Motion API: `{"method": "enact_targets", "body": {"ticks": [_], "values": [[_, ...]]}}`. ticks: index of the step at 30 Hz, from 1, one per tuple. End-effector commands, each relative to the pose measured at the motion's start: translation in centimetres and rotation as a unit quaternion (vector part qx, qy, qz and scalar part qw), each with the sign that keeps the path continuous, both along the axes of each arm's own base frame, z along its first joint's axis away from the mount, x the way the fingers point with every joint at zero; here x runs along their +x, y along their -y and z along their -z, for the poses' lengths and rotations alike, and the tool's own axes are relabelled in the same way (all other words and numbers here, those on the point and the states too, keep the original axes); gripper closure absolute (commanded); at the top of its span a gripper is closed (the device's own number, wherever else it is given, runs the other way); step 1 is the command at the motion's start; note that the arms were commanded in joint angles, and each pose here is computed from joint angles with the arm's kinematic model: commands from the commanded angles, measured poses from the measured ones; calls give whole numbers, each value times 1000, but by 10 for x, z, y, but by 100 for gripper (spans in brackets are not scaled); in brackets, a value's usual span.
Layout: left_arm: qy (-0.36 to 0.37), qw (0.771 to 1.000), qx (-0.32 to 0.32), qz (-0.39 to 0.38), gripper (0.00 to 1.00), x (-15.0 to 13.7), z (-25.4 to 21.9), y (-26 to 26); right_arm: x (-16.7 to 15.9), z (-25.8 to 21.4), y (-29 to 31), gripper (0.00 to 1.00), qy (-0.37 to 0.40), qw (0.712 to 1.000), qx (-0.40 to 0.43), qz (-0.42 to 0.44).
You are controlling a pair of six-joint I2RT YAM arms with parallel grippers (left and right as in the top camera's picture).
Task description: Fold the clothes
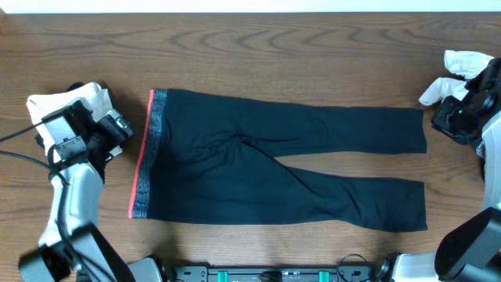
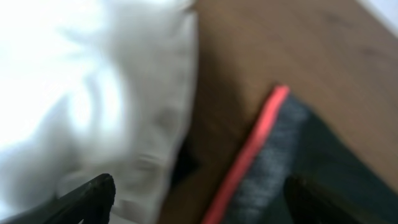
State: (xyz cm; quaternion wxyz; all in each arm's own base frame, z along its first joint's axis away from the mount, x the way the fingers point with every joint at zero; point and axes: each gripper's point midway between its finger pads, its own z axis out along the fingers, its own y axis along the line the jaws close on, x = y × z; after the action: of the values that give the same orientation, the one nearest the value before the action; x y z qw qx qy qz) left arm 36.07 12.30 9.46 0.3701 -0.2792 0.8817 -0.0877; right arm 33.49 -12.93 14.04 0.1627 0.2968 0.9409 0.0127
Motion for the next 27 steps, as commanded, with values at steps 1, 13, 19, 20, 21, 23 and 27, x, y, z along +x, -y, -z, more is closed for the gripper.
{"method": "enact_targets", "body": {"ticks": [1, 13, 19, 20, 21, 23, 27], "values": [[38, 999, 11, 37, 2, 4, -35, 26, 0, 2, -5, 69, -4, 1000, 2, -9], [-173, 971, -64, 149, 2, -87, 8, 134, -53, 14, -17, 71, -104, 993, 50, 14], [-263, 950, -87, 145, 2, -130, 20, 142, -76, 35, -35, 74, -120, 987, 107, 22], [-268, 949, -85, 142, 2, -134, 20, 141, -79, 39, -41, 75, -114, 985, 125, 24], [-272, 948, -85, 141, 2, -136, 20, 141, -84, 43, -45, 75, -111, 984, 138, 30], [-275, 947, -85, 141, 2, -142, 18, 142, -98, 52, -49, 75, -112, 982, 144, 51], [-283, 949, -80, 115, 2, -153, 12, 137, -125, 67, -54, 74, -119, 980, 140, 78]]}}
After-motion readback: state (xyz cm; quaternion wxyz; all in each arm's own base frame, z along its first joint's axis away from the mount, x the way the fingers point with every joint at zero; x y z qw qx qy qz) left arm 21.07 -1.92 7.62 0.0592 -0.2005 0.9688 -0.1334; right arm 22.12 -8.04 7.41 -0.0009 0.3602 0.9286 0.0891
